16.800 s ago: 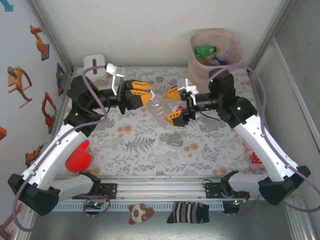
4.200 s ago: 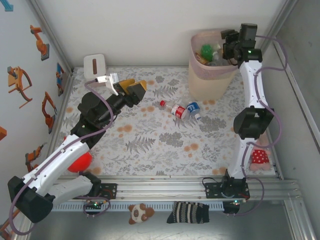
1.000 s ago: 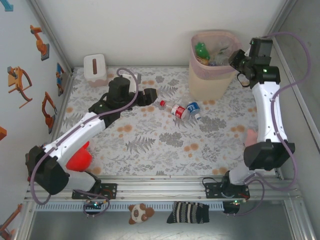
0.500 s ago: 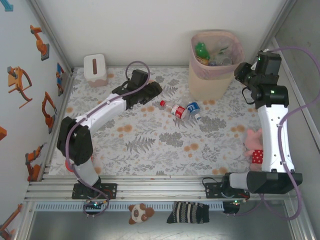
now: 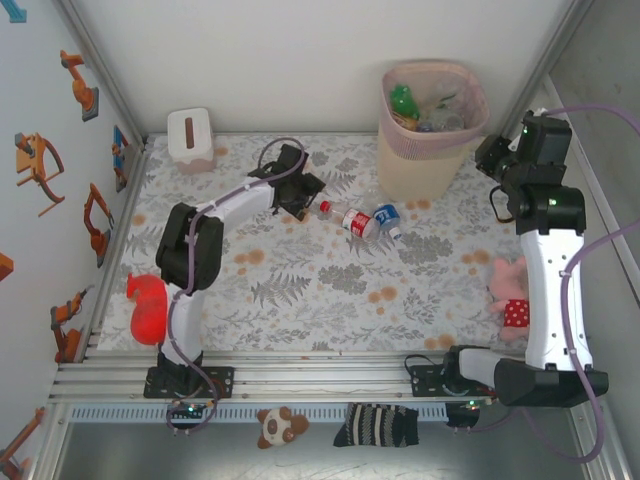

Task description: Put the plastic bottles in the bin

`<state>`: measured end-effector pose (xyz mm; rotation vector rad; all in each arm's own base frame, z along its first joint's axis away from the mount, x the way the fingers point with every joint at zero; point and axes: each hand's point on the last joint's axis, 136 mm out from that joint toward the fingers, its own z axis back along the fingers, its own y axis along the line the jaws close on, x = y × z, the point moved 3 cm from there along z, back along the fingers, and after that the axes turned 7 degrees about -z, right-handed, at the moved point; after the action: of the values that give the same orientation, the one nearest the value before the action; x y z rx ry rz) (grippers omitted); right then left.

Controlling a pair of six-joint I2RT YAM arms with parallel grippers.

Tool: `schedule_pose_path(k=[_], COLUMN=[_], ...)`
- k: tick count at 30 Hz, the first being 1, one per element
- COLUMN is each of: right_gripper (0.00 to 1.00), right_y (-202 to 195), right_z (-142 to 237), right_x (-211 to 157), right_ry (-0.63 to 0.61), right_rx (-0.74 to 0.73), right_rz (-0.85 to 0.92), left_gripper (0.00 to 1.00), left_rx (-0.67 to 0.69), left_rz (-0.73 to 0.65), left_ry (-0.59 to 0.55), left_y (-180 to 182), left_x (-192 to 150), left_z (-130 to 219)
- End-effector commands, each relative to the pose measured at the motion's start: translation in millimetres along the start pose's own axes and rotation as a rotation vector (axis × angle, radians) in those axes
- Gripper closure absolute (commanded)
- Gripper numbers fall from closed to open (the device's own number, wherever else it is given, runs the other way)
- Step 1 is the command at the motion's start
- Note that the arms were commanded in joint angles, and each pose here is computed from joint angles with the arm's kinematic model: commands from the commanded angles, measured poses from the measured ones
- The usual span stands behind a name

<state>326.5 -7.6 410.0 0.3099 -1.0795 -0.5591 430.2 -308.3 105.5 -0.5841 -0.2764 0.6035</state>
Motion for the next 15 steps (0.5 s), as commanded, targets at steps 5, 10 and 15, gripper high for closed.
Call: schedule_pose_path(k=[5,10,15], right_gripper=[0.73,0.73,0.73], right_y=[-6.0,-7.1,-10.7], right_z=[6.6,11.2,13.5], right_x=[-3.8,-3.5,-3.3], right_ry=[-0.007,-0.017,-0.027], right_rx=[-0.026,-0.028,-0.047], right_rz=[0.027,0.035,0.045], left_gripper=[0.32,0.37,0.41], left_rx=[-0.033,-0.025,0.007], left_rz=[0.152,0.203,0.229], left_ry=[0.086,0.125,0.138], left_y=[-9.3,-6.4,-0.8], left_x=[-2.0,-3.6,-5.1], left_z=[-25.7,-45.0,-54.9])
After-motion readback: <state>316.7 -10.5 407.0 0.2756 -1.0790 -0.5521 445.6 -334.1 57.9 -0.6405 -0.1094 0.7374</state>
